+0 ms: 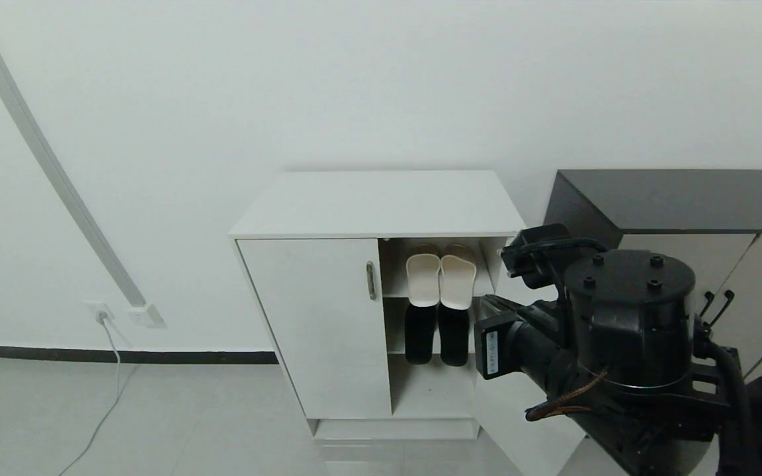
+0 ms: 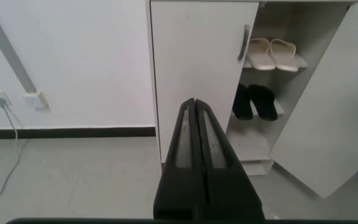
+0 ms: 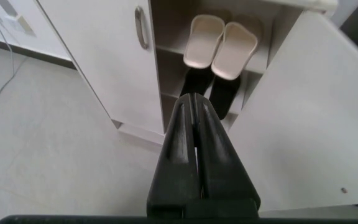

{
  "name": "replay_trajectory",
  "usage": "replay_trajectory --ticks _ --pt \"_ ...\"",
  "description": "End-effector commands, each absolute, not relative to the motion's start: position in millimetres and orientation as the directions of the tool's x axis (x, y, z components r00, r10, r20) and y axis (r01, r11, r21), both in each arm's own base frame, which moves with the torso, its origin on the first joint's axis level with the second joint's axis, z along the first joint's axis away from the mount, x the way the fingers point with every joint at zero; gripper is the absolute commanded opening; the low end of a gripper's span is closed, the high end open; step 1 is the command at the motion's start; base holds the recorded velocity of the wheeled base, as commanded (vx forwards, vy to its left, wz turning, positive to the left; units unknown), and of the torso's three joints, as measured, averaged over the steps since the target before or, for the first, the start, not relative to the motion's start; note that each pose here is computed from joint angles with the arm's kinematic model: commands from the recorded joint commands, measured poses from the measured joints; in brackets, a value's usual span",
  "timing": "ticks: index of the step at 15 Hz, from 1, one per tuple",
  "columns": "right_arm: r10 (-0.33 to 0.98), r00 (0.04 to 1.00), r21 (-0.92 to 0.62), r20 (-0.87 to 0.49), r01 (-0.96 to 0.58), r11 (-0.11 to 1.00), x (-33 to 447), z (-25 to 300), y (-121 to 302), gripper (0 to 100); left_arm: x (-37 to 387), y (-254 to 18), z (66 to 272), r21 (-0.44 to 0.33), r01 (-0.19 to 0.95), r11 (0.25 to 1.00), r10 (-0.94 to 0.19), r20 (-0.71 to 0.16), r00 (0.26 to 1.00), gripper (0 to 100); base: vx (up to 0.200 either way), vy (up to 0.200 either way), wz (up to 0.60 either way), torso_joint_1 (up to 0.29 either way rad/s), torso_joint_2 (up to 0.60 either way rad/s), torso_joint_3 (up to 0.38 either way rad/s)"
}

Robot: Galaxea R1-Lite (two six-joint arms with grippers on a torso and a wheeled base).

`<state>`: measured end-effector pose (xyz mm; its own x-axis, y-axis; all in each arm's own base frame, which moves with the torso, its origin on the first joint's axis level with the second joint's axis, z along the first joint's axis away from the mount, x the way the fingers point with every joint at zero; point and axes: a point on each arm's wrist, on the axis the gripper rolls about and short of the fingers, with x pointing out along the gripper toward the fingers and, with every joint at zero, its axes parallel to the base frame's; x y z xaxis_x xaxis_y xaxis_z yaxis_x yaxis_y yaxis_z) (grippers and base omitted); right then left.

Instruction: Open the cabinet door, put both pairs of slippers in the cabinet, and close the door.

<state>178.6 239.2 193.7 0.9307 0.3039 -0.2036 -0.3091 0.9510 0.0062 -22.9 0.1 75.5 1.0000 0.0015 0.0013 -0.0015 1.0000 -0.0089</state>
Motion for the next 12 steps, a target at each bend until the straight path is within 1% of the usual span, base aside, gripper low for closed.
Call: replay_trajectory --ticks 1,5,8,12 --pt "0.304 0.930 0.002 -0.209 -0.310 0.951 178.9 191.9 239.4 0 -22.8 0.1 75.5 -0.009 -0.002 1.000 0.002 0.000 1.000 0 0.000 0.000 0.00 0.095 -0.22 -0.119" --pt "0.303 0.928 -0.011 -0.218 -0.313 0.950 178.6 188.5 239.7 0 -22.8 0.1 75.5 -0.009 0.000 1.000 0.000 0.000 1.000 0 0.000 0.000 0.00 0.019 -0.04 -0.027" --pt "0.331 0.921 0.004 -0.207 -0.337 0.941 177.6 189.1 238.4 0 -22.8 0.1 75.5 -0.009 -0.002 1.000 0.002 0.000 1.000 0 0.000 0.000 0.00 0.000 0.00 0.000" --pt "0.330 0.923 -0.002 -0.199 -0.337 0.942 177.9 188.9 237.2 0 -22.8 0.1 75.5 -0.009 0.000 1.000 0.000 0.000 1.000 0 0.000 0.000 -0.60 0.001 0.00 0.000"
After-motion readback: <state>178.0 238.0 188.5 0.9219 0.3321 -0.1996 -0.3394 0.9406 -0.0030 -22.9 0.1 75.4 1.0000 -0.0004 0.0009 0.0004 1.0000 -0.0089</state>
